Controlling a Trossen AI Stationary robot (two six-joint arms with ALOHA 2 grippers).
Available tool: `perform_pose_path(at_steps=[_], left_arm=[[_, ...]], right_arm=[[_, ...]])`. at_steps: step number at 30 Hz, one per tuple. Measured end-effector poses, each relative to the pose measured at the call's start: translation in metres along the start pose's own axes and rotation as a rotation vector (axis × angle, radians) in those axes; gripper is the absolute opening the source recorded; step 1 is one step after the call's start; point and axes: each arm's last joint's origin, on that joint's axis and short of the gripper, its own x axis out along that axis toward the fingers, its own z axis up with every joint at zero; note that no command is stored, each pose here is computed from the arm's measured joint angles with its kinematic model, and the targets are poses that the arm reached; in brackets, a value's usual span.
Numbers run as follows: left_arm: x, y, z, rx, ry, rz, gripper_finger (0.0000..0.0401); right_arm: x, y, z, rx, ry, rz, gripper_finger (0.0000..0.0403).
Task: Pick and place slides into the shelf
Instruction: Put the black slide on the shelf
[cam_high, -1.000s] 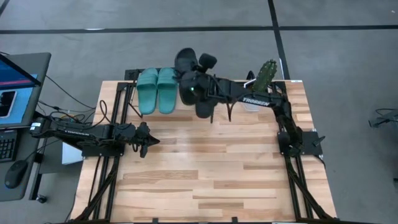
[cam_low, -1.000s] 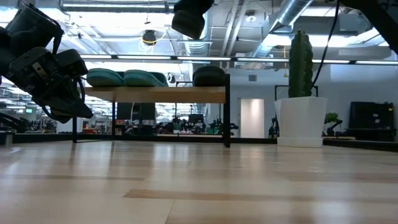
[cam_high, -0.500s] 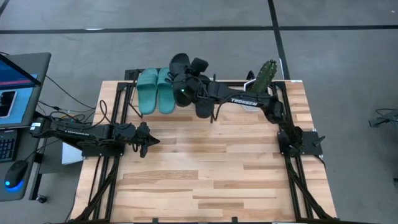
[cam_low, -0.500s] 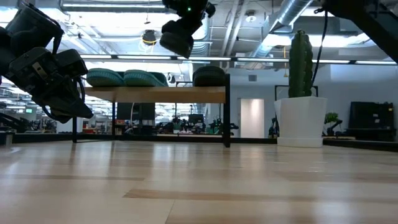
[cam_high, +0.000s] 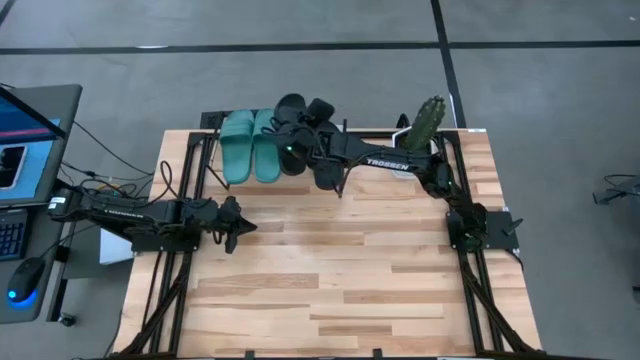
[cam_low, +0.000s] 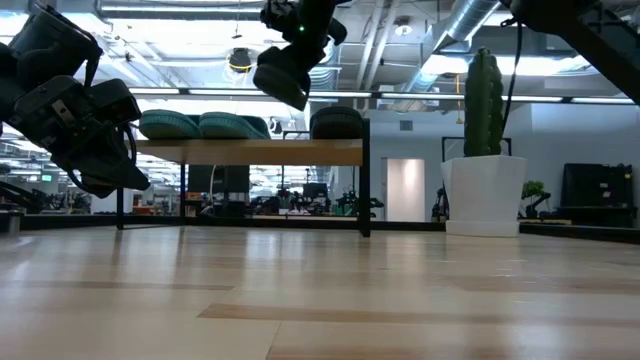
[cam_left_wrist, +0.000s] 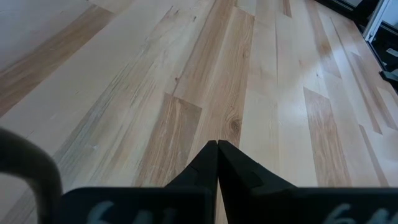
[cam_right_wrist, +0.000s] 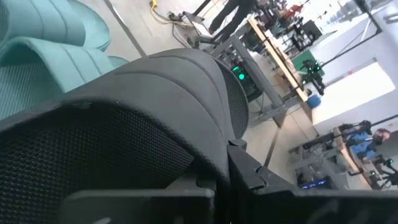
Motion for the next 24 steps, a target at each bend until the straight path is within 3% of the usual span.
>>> perform_pose_path(at_steps=[24], left_arm=[[0.000, 0.000, 0.000, 0.000, 0.000, 0.000, 0.0000]], right_arm=[[0.008, 0.013, -0.022, 0.065, 0.110, 0.089, 0.0000]])
